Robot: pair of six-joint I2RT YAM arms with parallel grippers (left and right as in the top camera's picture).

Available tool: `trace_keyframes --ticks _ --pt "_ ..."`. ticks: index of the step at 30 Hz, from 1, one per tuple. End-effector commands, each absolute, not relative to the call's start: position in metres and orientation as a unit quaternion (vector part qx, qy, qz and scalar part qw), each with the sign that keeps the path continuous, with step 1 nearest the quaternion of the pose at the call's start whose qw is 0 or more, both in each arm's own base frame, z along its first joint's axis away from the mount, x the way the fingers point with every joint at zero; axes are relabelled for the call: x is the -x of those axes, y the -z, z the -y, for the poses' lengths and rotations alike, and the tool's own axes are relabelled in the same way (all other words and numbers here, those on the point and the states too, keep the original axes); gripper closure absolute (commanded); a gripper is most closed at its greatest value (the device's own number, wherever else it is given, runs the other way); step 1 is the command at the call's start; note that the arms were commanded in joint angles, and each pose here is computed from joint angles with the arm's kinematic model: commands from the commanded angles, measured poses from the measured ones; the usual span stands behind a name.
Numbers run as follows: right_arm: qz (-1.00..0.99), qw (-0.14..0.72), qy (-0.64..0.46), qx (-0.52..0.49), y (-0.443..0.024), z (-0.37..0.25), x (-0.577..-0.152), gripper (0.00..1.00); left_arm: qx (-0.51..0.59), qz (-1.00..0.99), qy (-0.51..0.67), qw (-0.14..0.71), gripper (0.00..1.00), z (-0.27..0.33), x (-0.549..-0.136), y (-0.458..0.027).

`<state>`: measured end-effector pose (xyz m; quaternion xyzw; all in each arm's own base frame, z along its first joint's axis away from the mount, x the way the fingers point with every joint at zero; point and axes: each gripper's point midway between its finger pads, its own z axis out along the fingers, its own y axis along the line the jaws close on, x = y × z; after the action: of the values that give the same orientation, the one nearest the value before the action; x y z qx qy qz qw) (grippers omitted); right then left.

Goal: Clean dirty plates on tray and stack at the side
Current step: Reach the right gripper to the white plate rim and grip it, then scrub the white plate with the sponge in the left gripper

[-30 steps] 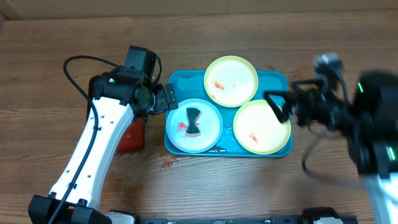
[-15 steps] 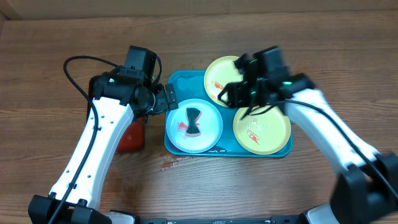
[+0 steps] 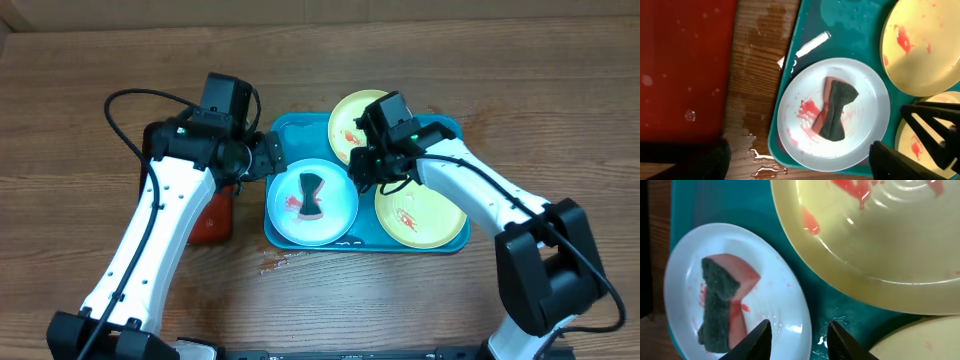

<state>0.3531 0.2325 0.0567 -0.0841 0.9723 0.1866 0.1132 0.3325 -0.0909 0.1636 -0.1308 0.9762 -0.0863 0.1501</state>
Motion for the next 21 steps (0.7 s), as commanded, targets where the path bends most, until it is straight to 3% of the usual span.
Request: trace_keyframes --ticks 1,5,9,12,16,21 --pt "-0.976 0.110 -0.169 0.081 -0.046 -0.234 -0.358 0.62 0.126 -0.979 0.103 0.120 0.12 0.099 -0.326 -0.146" --pt "-0.983 0.075 -0.155 0.065 -0.023 -0.229 -0.350 0.62 0.099 -0.984 0.108 0.103 0.11 0.103 -0.322 -0.134" --pt "-0.985 0.061 -0.151 0.049 -0.016 -0.227 -0.347 0.68 0.087 -0.985 0.111 0.098 0.12 0.108 -0.326 -0.127" --pt "-0.986 0.057 -0.152 0.041 -0.015 -0.227 -0.345 0.76 0.065 -0.985 0.138 0.079 0.27 0.126 -0.329 -0.114" --pt "-0.987 0.052 -0.150 0.037 -0.013 -0.227 -0.344 0.92 0.051 -0.986 0.150 0.048 0.32 0.143 -0.327 -0.094" --pt "-0.985 0.053 -0.157 0.037 -0.014 -0.230 -0.345 0.93 0.009 -0.986 0.166 0.029 0.41 0.168 -0.329 -0.070"
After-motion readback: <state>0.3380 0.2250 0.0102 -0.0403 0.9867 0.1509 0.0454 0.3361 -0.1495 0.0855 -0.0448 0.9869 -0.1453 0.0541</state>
